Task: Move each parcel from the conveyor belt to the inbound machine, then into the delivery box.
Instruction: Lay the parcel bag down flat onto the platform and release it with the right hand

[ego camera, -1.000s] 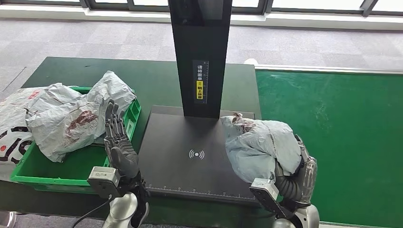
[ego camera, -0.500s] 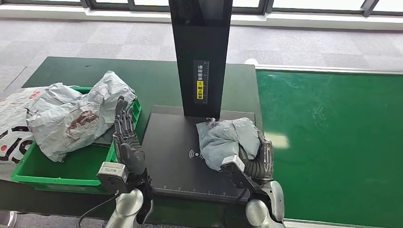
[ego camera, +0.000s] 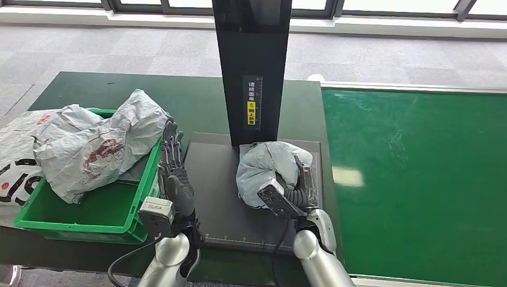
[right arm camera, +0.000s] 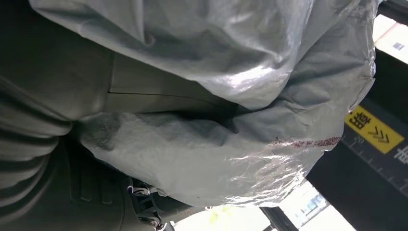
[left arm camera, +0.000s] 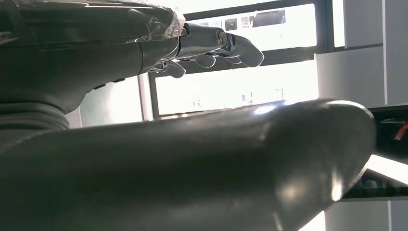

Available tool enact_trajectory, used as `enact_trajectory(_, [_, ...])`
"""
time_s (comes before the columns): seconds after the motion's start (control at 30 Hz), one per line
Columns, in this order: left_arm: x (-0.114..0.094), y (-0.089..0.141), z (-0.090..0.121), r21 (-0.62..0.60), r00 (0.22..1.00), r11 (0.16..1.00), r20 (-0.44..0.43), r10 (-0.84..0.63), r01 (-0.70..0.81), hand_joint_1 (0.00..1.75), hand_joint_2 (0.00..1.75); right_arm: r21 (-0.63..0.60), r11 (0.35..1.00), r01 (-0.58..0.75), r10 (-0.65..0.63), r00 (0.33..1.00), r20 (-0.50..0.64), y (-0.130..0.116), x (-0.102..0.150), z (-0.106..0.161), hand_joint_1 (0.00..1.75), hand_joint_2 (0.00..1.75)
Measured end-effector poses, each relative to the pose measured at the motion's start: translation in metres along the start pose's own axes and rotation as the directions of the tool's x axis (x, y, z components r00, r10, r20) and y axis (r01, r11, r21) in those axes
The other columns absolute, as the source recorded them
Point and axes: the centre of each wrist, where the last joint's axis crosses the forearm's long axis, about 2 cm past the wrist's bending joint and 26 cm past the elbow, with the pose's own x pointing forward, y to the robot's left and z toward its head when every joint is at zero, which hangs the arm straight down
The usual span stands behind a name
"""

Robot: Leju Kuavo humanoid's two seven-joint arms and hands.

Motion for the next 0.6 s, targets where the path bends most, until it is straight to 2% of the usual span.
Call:
enact_trajectory(0.33, [-0.003,-0.002,0.000,-0.006,1.000,1.000,-0.015,0.002,-0.002,0.00,0.00,0.064,0.997,0.031,-0.030,1.000,-0.009,0.014,0.001,-0.004,1.75,1.75])
enact_trajectory(0.57, [-0.003,-0.002,0.000,0.002,1.000,1.000,-0.017,0.001,-0.001,0.00,0.00,0.175,0.970,0.167,-0.176,0.984,0.035,0.030,0.018,-0.007,1.74,1.75])
enact_trajectory(0.6, [-0.004,-0.002,0.000,0.004,1.000,1.000,-0.018,0.001,-0.001,0.00,0.00,0.191,0.963,0.189,-0.200,0.979,0.040,0.032,0.022,-0.008,1.42,1.75])
